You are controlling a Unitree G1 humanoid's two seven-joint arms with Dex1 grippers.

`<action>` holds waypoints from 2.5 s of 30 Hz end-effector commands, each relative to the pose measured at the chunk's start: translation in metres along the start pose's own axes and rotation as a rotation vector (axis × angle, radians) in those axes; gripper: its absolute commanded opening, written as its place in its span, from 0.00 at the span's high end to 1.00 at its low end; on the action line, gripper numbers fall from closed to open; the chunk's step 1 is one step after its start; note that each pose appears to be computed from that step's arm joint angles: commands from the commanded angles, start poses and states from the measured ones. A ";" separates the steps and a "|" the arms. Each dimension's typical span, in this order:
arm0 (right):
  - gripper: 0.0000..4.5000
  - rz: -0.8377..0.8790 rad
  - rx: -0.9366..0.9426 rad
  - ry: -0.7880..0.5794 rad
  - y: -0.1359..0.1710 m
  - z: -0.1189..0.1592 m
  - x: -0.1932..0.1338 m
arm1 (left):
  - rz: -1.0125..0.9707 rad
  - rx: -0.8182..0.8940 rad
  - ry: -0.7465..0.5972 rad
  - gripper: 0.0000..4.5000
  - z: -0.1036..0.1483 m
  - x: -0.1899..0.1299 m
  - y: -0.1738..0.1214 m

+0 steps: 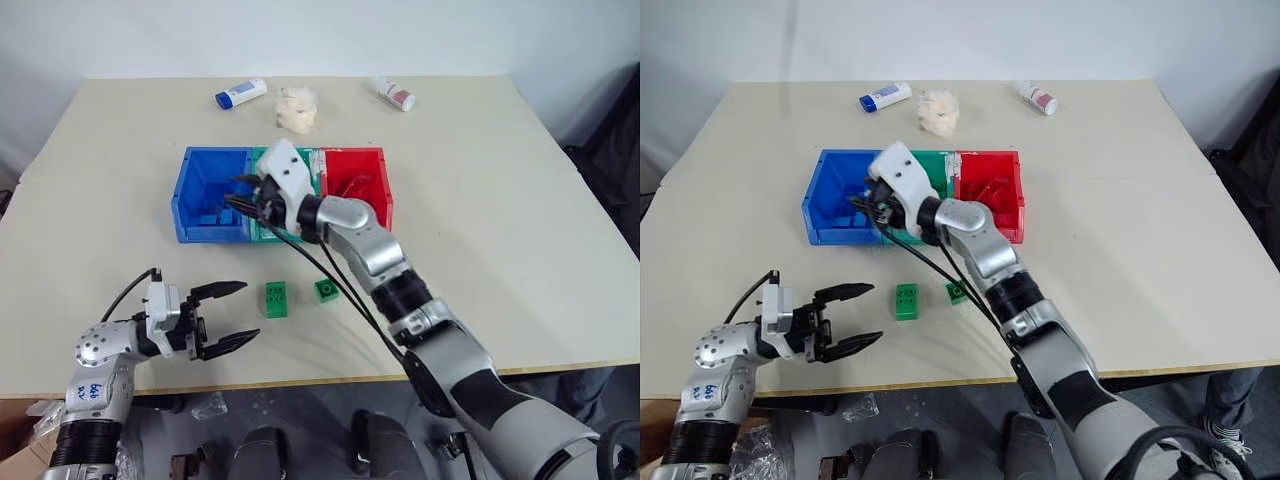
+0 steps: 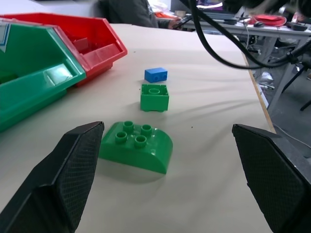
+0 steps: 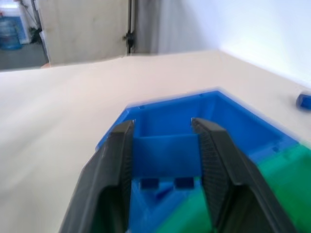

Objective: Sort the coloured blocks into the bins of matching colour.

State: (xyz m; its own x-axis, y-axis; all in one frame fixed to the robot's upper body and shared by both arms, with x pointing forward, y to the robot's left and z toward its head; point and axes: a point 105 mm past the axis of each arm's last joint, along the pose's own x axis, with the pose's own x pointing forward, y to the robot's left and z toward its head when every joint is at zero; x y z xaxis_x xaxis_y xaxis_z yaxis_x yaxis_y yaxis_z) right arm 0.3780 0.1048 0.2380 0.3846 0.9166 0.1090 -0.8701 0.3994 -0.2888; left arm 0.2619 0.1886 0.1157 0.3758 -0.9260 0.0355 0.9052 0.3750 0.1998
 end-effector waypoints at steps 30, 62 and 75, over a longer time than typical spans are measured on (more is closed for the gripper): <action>0.00 0.085 -0.072 0.053 -0.011 -0.018 -0.142 | -0.023 0.034 -0.045 0.00 0.005 0.010 0.007; 0.00 -0.321 0.116 0.479 0.009 -0.060 -0.336 | -0.120 -0.019 -0.026 0.00 -0.002 0.007 0.010; 0.00 -0.276 0.090 0.452 -0.016 -0.100 -0.263 | -0.087 -0.044 -0.004 0.00 -0.007 -0.002 -0.002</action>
State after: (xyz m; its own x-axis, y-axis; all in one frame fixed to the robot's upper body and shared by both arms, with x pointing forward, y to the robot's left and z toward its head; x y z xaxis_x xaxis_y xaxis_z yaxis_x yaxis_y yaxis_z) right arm 0.3172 -0.1462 0.1156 0.6692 0.6914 -0.2722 -0.7420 0.6414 -0.1949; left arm 0.2633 0.1868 0.1010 0.2886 -0.9573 0.0194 0.9488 0.2886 0.1281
